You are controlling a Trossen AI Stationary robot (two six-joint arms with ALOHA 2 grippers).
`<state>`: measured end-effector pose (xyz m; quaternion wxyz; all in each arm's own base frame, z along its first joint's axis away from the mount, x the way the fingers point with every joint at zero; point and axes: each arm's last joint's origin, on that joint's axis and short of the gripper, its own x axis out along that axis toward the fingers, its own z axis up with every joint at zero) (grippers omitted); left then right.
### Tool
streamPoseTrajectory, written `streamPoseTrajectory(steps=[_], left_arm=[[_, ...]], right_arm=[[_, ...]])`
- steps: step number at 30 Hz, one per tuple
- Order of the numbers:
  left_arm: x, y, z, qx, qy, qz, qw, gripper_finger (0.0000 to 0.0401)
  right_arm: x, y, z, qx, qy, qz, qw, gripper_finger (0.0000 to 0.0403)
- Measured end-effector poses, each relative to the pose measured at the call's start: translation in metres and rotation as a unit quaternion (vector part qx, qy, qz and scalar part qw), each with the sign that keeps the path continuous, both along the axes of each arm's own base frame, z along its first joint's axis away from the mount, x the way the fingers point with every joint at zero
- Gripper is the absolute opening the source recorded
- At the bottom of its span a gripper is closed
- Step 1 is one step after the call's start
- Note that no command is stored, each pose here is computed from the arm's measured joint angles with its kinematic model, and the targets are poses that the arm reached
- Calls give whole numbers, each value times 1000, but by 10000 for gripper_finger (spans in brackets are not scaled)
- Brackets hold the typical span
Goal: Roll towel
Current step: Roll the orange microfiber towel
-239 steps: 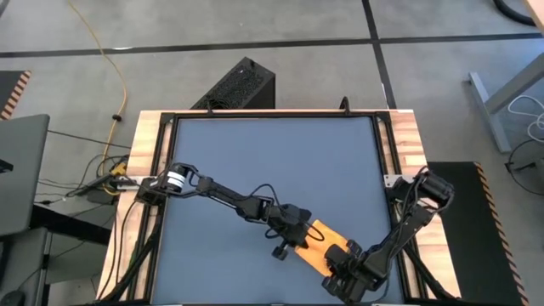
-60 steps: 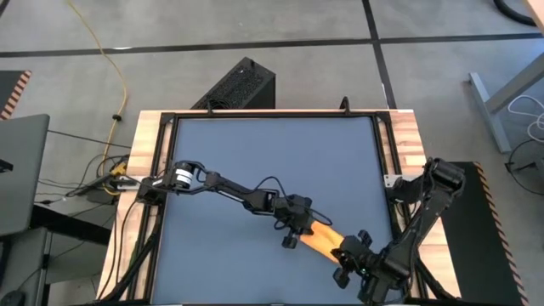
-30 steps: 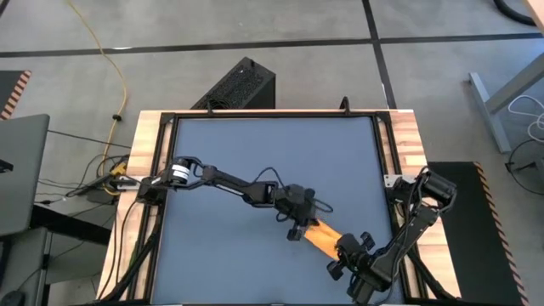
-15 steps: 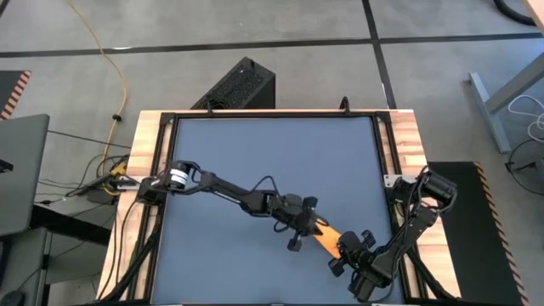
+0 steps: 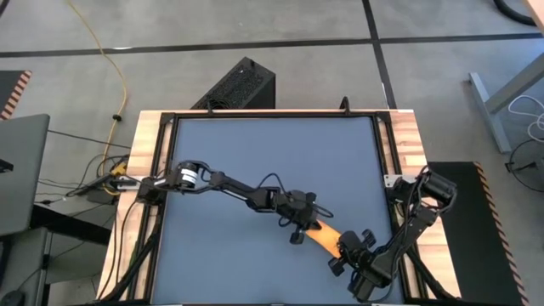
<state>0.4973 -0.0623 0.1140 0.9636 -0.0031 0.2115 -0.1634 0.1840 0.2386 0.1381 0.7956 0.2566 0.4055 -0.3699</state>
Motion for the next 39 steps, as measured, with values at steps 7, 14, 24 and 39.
streamPoseTrajectory(steps=[7, 14, 24, 39], left_arm=[[0, 1, -4, 3, 7, 8, 1000, 0], [0, 2, -4, 4, 4, 10, 1000, 0], [0, 6, -4, 3, 4, 14, 1000, 0], [2, 6, -2, -8, 43, -3, 999, 0]], right_arm=[[-2, -1, 23, -13, 3, 5, 1000, 23], [0, 1, 39, -26, -27, 32, 999, 21], [1, 0, 24, -12, -39, 35, 999, 22], [-8, -7, 2, 14, -26, 23, 999, 22]])
